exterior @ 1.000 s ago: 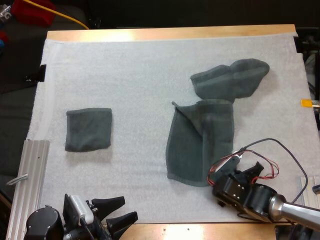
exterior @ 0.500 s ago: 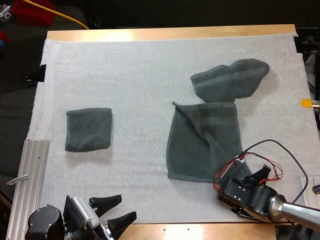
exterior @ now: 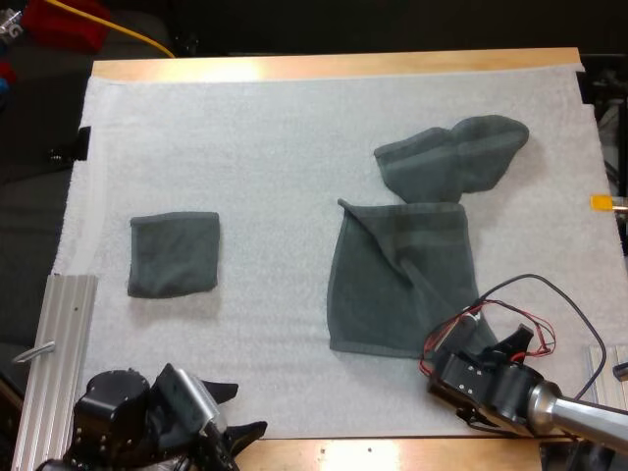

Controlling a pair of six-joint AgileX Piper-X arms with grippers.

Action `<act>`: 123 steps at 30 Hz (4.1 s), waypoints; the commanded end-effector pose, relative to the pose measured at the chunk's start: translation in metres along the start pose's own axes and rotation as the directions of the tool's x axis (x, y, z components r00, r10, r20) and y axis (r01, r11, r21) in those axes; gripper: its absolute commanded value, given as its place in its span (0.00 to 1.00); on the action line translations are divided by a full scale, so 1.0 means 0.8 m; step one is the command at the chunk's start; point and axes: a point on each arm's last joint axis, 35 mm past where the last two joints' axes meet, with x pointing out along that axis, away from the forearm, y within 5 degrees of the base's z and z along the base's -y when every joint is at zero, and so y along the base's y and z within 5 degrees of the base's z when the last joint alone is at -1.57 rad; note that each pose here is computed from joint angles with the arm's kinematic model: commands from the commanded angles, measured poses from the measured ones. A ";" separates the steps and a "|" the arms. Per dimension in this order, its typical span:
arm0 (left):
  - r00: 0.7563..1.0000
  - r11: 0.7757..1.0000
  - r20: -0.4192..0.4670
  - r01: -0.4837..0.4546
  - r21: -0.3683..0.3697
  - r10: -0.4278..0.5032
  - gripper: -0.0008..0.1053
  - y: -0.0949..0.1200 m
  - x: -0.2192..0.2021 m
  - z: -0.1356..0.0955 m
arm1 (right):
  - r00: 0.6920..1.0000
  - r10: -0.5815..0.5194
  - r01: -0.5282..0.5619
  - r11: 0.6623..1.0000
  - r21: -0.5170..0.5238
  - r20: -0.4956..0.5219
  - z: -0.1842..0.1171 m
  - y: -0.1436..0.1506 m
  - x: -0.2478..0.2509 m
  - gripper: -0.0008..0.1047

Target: Pick towel from pile, fold and stack

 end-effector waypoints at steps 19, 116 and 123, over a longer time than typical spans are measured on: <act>0.964 0.909 -0.195 -0.090 0.406 0.183 0.61 -0.014 0.071 0.080 | 1.000 0.024 -0.024 0.999 0.047 -0.014 -0.001 0.000 0.000 0.02; 0.807 0.654 -0.138 -0.350 0.671 0.574 0.01 -0.053 0.174 0.184 | 0.975 -0.148 0.108 0.967 0.231 0.167 0.043 -0.105 -0.116 0.02; 0.804 0.656 -0.108 -0.390 0.647 0.584 0.01 -0.072 0.126 0.202 | 0.972 -0.179 0.140 0.963 0.230 0.155 0.041 -0.144 -0.165 0.02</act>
